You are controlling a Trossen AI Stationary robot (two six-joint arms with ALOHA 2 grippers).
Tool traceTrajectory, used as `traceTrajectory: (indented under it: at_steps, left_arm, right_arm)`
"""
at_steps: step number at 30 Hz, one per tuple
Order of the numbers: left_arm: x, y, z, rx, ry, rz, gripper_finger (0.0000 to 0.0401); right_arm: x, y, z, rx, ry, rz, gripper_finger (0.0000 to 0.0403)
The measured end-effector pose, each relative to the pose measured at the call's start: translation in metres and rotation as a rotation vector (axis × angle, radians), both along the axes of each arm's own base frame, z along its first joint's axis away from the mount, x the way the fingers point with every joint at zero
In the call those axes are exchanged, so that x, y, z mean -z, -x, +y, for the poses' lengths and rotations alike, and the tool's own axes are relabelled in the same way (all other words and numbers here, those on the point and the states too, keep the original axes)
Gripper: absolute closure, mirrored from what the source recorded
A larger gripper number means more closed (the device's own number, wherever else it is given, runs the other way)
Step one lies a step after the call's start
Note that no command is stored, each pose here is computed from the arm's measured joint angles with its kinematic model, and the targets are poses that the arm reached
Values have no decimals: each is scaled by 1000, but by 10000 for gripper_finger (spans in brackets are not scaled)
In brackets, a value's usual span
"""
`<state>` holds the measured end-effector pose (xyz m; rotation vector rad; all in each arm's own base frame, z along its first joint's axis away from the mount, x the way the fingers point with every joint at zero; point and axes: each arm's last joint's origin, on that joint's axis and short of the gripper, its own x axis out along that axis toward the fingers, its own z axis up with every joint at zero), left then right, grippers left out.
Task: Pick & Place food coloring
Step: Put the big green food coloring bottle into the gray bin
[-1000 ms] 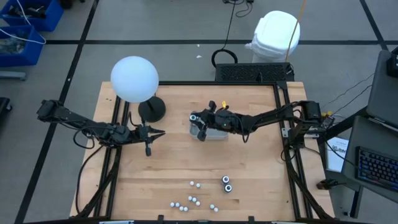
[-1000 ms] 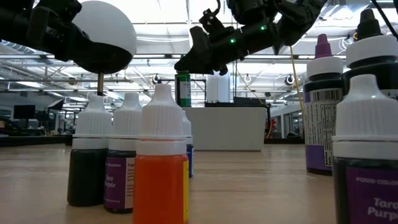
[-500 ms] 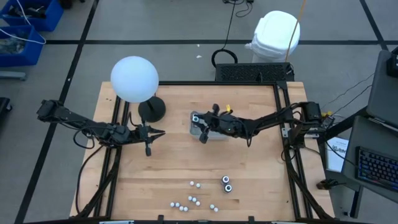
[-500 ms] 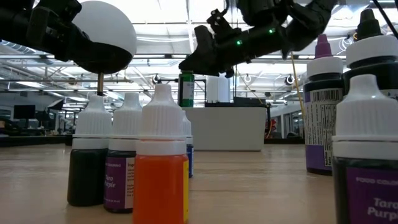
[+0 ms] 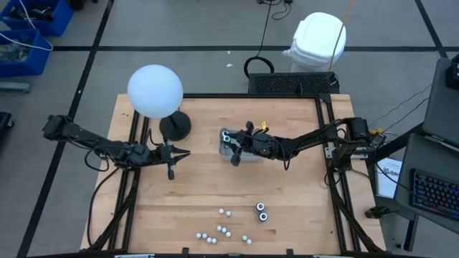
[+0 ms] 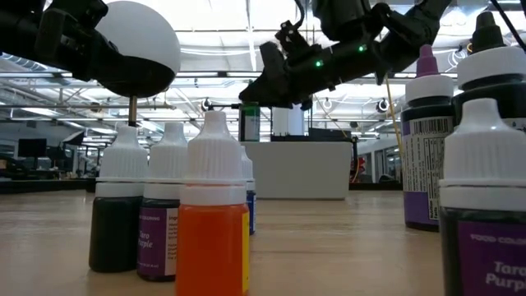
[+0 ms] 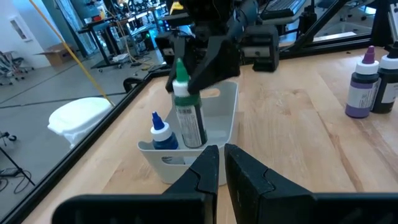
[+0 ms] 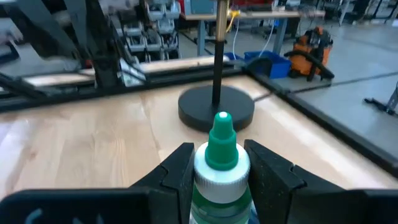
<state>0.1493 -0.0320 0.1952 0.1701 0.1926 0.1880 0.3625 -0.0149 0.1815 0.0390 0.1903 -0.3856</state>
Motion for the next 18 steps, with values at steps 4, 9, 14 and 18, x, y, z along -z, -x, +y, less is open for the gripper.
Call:
traceTrajectory:
  at_steps: [4, 9, 14, 18]
  left_arm:
    - [0, 0, 0, 0, 0, -1, 366]
    - [0, 0, 0, 0, 0, -1, 366]
    - [0, 0, 0, 2, -10, 1, 366]
    - [0, 0, 0, 2, -9, 0, 366]
  right_arm:
    - [11, -5, -1, 4, -15, -16, 291]
    - [20, -7, -1, 5, -15, -3, 291]
    - [29, -9, -1, 7, -26, 2, 291]
    - [36, -11, -1, 9, -37, 0, 291]
